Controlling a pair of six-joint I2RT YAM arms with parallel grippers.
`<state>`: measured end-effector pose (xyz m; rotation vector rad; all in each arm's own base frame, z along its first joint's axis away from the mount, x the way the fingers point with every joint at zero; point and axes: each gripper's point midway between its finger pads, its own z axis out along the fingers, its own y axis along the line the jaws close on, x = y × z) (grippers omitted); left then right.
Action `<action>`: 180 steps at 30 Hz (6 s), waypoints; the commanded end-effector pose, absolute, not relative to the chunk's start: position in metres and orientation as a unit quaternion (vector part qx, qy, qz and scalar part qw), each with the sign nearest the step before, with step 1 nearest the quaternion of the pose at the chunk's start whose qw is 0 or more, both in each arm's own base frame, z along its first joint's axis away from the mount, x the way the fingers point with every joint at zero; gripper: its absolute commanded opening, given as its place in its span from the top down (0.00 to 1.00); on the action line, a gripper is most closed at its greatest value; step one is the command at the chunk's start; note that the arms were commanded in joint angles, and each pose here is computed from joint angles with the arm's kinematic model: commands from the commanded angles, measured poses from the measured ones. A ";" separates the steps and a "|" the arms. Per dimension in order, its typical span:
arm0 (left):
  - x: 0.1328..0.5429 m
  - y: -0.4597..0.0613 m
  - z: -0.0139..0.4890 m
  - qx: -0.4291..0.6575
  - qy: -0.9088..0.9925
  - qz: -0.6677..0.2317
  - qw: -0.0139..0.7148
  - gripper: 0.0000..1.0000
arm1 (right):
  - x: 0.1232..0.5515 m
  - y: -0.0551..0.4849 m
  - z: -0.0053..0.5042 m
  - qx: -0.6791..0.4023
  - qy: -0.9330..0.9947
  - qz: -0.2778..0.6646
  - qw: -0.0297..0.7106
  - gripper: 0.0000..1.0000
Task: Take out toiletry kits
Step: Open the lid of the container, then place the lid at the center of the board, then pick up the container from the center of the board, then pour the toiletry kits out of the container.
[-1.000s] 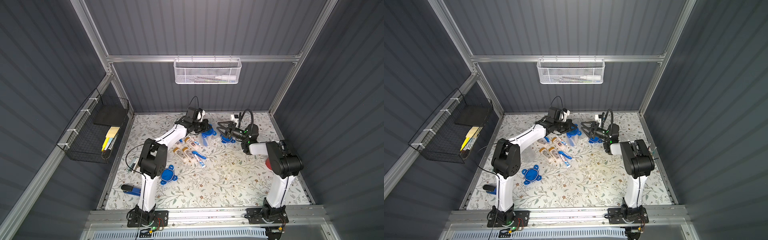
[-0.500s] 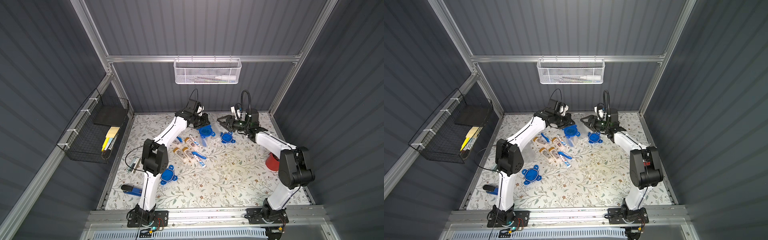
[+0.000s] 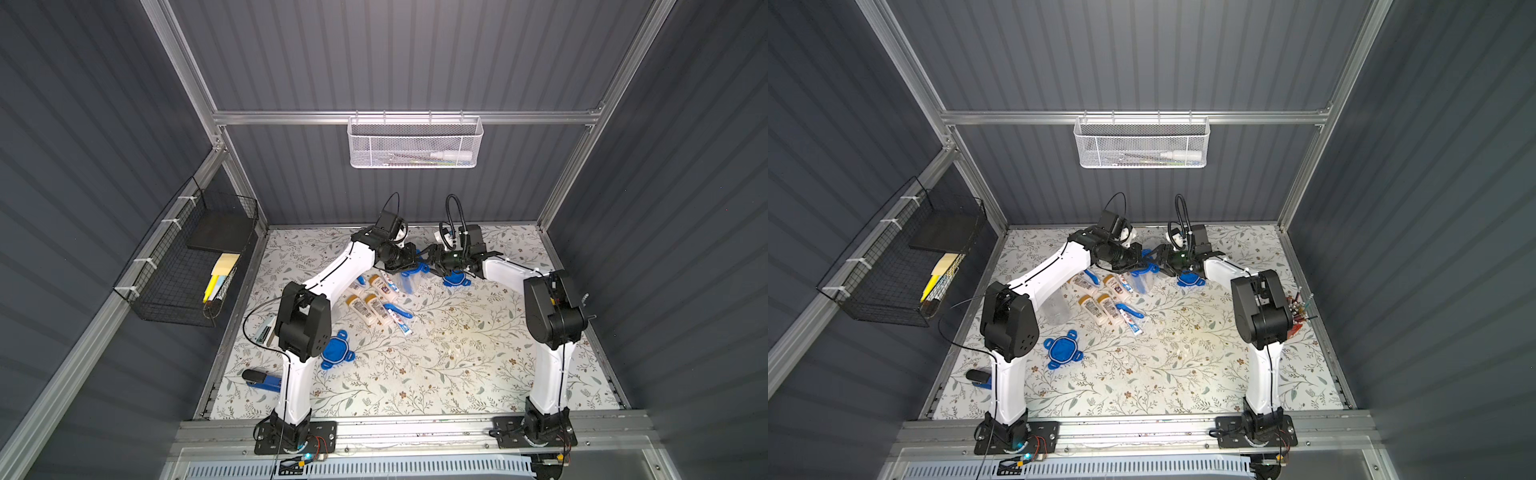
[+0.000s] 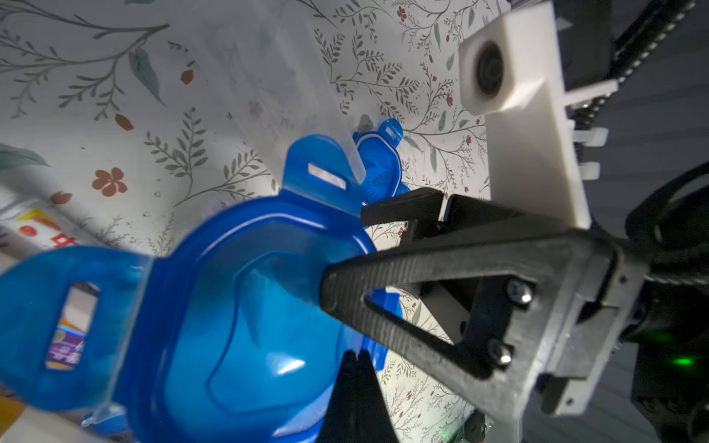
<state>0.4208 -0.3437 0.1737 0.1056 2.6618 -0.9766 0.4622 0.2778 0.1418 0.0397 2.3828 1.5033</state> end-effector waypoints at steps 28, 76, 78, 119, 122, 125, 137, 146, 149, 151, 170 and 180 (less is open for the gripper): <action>0.419 -0.321 0.113 0.012 0.947 -0.306 0.098 1.00 | 0.499 0.286 0.211 0.026 0.719 0.669 0.189 0.57; 0.409 -0.248 0.279 -0.026 0.905 -0.330 0.267 0.39 | 0.411 0.300 0.261 -0.150 0.786 0.541 0.260 1.00; 0.410 -0.246 0.277 -0.027 0.906 -0.327 0.266 0.39 | 0.400 0.305 0.254 -0.156 0.787 0.542 0.250 1.00; 0.464 -0.262 0.191 -0.025 0.934 -0.288 0.209 0.12 | 0.448 0.099 0.105 -0.016 0.957 -0.168 0.237 0.32; 0.471 -0.258 0.186 -0.032 0.936 -0.277 0.215 0.11 | 0.440 0.141 0.136 -0.014 0.958 -0.030 0.284 0.28; 0.471 -0.255 0.180 -0.042 0.935 -0.279 0.213 0.11 | 0.440 0.206 0.163 -0.072 0.929 0.088 0.353 0.01; 0.439 -0.196 0.179 -0.104 0.936 -0.258 0.217 0.09 | 0.466 0.304 0.101 -0.112 0.947 0.078 0.290 0.01; 0.416 -0.175 0.183 -0.115 0.934 -0.254 0.223 0.06 | 0.498 0.298 0.063 -0.114 0.948 0.008 0.296 0.01; 0.411 -0.171 0.184 -0.115 0.934 -0.254 0.224 0.06 | 0.506 0.298 0.051 -0.116 0.947 0.006 0.298 0.11; 0.408 -0.170 0.186 -0.113 0.934 -0.255 0.225 0.06 | 0.509 0.296 0.045 -0.111 0.949 0.011 0.294 0.20; 0.377 -0.161 0.190 -0.107 0.929 -0.278 0.219 0.04 | 0.381 0.282 0.094 -0.195 0.966 0.125 0.115 0.48; 0.364 -0.170 0.201 -0.092 0.919 -0.315 0.217 0.04 | 0.284 0.273 0.122 -0.257 0.963 0.082 -0.024 0.49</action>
